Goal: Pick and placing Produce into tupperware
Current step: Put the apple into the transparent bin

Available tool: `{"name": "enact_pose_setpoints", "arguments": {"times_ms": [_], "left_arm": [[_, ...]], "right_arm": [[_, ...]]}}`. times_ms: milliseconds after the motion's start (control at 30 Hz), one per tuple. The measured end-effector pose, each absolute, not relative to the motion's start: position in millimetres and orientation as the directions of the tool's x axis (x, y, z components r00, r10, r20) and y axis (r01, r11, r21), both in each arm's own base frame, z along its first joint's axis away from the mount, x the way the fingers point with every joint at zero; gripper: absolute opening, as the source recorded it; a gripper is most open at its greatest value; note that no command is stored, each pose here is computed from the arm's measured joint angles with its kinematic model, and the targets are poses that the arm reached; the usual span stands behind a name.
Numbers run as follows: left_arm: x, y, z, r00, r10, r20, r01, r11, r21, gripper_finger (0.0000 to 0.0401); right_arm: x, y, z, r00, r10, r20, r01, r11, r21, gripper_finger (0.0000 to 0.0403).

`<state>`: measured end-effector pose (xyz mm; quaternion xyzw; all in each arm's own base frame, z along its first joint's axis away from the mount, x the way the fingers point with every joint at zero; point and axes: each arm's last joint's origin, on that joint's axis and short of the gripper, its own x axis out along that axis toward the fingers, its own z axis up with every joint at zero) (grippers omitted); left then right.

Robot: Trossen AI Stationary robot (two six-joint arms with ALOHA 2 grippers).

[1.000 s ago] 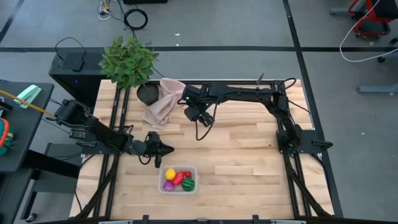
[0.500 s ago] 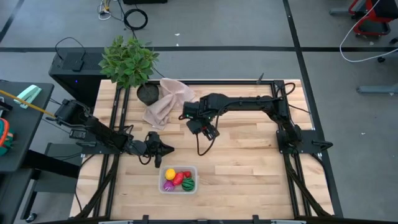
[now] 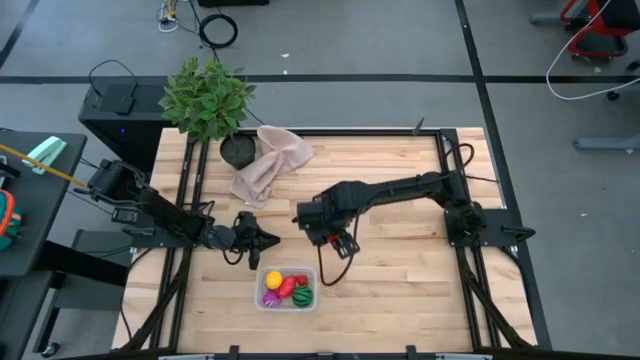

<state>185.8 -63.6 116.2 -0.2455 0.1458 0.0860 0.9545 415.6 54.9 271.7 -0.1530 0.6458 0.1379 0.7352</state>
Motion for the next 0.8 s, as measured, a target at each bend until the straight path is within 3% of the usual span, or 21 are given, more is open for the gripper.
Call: {"name": "enact_pose_setpoints", "arguments": {"times_ms": [267, 800], "left_arm": [[185.8, -63.6, 116.3, 0.943, 0.092, -0.319, -0.237, 0.861, -0.45, 0.0046], [188.4, -64.7, 124.6, 0.967, 0.082, -0.24, -0.197, 0.841, -0.504, 0.0047]], "right_arm": [[405.2, 93.7, 271.2, 0.076, 0.085, -0.994, -0.288, 0.956, 0.06, 0.0272], [378.5, 177.7, 271.5, 0.075, 0.114, -0.991, -0.13, 0.986, 0.104, 0.0272]]}}
